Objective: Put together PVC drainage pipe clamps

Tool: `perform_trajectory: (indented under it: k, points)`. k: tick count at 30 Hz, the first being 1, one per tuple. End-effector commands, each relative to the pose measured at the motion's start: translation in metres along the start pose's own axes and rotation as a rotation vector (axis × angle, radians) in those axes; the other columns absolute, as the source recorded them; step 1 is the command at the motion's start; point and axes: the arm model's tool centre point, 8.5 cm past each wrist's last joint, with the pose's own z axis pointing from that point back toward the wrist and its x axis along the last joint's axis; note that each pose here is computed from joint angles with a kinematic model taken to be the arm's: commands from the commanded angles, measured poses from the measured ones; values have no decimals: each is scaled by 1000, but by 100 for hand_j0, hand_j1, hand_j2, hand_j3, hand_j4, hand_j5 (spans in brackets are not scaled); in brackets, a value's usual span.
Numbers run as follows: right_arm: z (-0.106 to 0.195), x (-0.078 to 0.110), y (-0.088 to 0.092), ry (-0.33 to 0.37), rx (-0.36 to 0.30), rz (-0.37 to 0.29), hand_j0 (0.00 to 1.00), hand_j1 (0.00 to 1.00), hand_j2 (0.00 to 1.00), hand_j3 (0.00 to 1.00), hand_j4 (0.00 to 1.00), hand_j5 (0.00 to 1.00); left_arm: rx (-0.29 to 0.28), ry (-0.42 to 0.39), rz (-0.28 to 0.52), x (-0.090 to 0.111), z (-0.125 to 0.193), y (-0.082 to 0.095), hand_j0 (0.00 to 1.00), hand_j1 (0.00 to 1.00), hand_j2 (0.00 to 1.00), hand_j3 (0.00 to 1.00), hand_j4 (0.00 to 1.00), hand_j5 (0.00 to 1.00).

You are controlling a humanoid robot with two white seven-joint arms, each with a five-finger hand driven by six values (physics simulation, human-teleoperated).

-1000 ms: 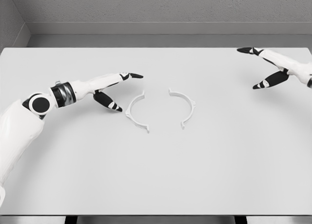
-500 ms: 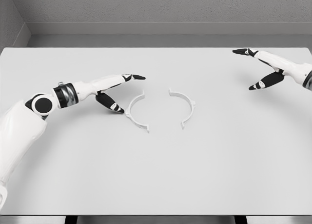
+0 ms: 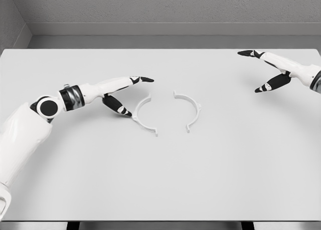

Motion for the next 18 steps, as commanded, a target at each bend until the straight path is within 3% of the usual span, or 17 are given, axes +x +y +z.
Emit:
perform_trajectory:
  k: [1,18]
  points:
    - [0,0,-1,-3,-6,-7,100,100,100,100,100,100,7,-8,8,2,-2,0,100,100,100,100,100,100]
    - [0,0,-1,-3,-6,-7,100,100,100,100,100,100,-5,-52,11,16,-23,-5,100,100,100,100,100,100]
